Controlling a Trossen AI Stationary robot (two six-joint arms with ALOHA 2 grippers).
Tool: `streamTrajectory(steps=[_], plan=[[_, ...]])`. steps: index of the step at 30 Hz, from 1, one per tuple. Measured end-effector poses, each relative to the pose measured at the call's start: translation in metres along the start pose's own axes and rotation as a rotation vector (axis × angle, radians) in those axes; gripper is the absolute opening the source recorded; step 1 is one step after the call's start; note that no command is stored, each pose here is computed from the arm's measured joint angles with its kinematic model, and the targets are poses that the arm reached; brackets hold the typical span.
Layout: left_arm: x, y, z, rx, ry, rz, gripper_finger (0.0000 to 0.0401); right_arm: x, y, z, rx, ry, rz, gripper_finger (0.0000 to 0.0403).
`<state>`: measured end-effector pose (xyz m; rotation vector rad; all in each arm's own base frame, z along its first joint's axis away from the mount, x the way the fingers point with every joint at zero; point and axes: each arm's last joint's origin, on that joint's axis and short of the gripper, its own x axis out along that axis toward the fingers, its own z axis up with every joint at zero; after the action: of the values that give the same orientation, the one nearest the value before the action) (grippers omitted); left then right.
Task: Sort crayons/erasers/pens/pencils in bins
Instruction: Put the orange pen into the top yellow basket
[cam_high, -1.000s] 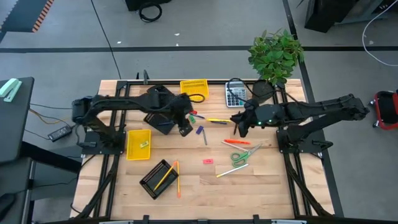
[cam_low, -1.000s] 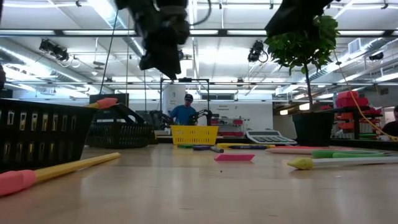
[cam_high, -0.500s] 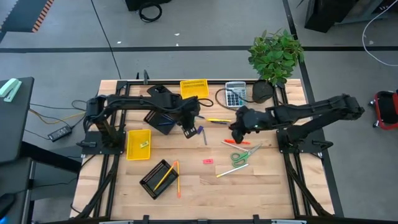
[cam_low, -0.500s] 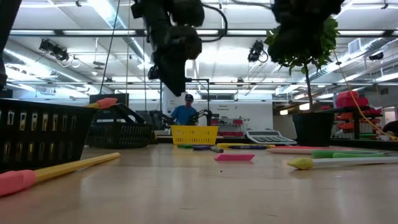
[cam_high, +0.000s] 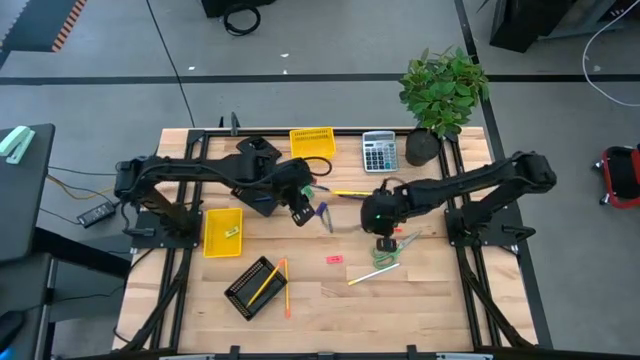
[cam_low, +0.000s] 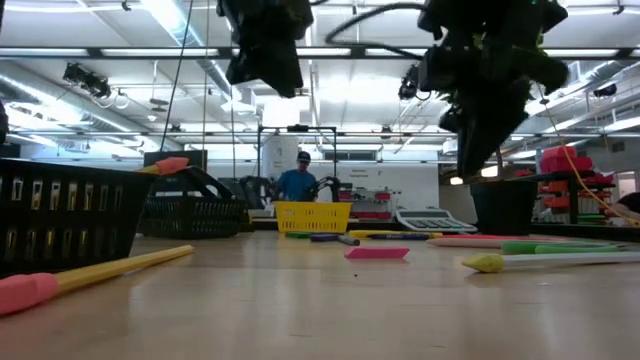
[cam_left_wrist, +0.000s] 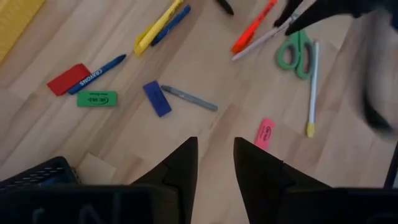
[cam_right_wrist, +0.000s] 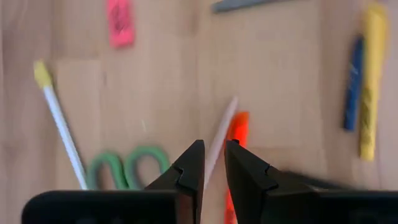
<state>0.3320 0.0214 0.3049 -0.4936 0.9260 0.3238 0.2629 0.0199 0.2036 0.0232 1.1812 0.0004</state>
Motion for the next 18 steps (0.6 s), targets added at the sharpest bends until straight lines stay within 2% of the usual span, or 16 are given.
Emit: streamTrajectory(steps=[3, 11, 18], plan=[[-0.004, -0.006, -0.004, -0.009, -0.005, -0.003, 0.0111, 0.008, -0.006, -0.002, -0.060, 0.017, -0.005, 0.0066], [-0.008, -0.020, -0.015, -0.018, -0.002, 0.009, 0.0108, 0.027, -0.023, -0.031, 0.034, 0.087, 0.055, 0.0065], [-0.008, -0.022, -0.018, -0.022, -0.011, 0.038, 0.0107, 0.035, -0.022, -0.040, 0.093, 0.048, 0.067, 0.0065]])
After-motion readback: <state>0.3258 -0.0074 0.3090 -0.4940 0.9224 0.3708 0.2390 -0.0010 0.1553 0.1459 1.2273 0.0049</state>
